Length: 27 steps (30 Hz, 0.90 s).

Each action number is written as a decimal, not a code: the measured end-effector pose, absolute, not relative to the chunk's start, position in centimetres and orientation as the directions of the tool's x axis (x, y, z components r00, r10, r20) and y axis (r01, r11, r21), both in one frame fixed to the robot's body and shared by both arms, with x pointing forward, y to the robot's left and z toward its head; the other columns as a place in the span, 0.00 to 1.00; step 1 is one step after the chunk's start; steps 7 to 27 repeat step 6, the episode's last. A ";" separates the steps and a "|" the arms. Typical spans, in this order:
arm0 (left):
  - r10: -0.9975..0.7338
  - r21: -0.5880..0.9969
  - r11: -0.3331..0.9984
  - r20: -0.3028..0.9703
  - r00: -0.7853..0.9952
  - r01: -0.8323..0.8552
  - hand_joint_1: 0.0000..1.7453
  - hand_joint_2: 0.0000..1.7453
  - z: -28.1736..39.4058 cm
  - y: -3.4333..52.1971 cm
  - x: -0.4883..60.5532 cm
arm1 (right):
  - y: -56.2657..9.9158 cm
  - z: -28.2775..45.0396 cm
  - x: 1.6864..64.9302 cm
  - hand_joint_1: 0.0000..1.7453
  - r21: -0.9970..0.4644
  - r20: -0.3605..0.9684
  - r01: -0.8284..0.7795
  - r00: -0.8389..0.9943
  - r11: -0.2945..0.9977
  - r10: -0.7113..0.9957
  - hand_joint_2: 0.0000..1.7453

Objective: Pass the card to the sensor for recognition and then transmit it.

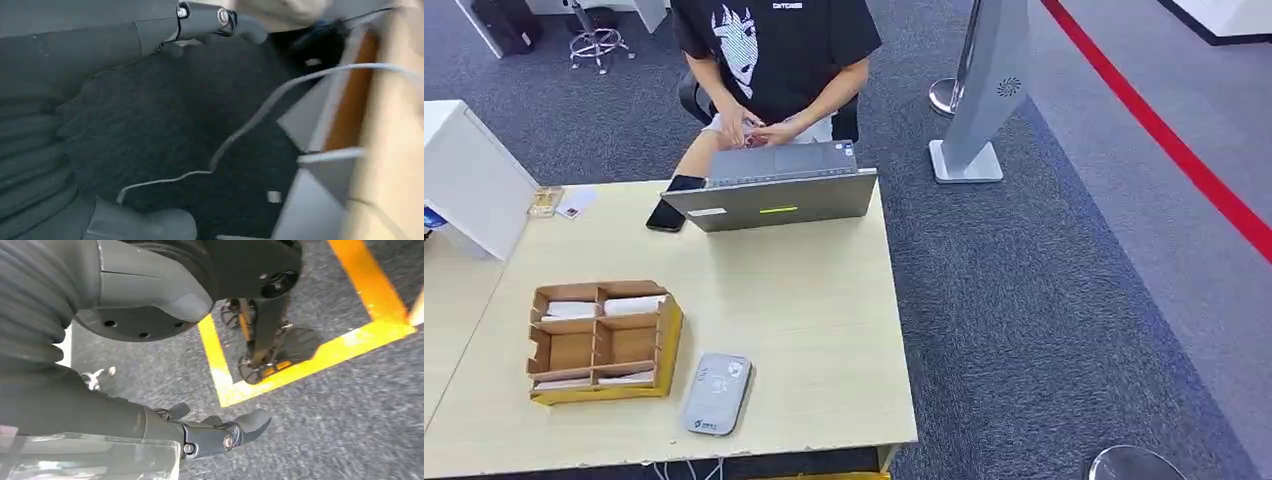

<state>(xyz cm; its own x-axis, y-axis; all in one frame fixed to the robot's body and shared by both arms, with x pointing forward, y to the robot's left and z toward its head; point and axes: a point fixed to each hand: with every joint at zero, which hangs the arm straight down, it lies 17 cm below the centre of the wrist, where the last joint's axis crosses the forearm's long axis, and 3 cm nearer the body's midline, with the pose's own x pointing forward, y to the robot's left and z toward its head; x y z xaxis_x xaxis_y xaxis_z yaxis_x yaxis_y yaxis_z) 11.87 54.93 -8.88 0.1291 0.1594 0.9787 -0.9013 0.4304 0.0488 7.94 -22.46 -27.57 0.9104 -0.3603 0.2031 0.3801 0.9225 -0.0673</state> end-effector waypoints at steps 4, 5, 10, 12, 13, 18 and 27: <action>0.411 0.072 0.437 0.870 0.271 -0.897 0.97 1.00 -17.1 50.4 10.3 | -22.1 -27.7 7.2 1.00 -0.073 0.158 0.350 0.929 0.934 -0.335 1.00; 0.471 0.067 0.446 0.830 0.298 -0.892 1.00 1.00 -18.7 48.9 10.1 | -21.9 -27.7 7.2 1.00 -0.065 0.155 0.337 0.933 0.939 -0.324 1.00; 0.498 0.063 0.452 0.810 0.310 -0.890 1.00 1.00 -19.4 48.2 10.2 | -21.7 -27.7 7.2 1.00 -0.060 0.154 0.327 0.936 0.943 -0.315 1.00; 0.498 0.063 0.452 0.810 0.310 -0.890 1.00 1.00 -19.4 48.2 10.2 | -21.7 -27.7 7.2 1.00 -0.060 0.154 0.327 0.936 0.943 -0.315 1.00; 0.498 0.063 0.452 0.810 0.310 -0.890 1.00 1.00 -19.4 48.2 10.2 | -21.7 -27.7 7.2 1.00 -0.060 0.154 0.327 0.936 0.943 -0.315 1.00; 0.498 0.063 0.452 0.810 0.310 -0.890 1.00 1.00 -19.4 48.2 10.2 | -21.7 -27.7 7.2 1.00 -0.060 0.154 0.327 0.936 0.943 -0.315 1.00; 0.498 0.063 0.452 0.810 0.310 -0.890 1.00 1.00 -19.4 48.2 10.2 | -21.7 -27.7 7.2 1.00 -0.060 0.154 0.327 0.936 0.943 -0.315 1.00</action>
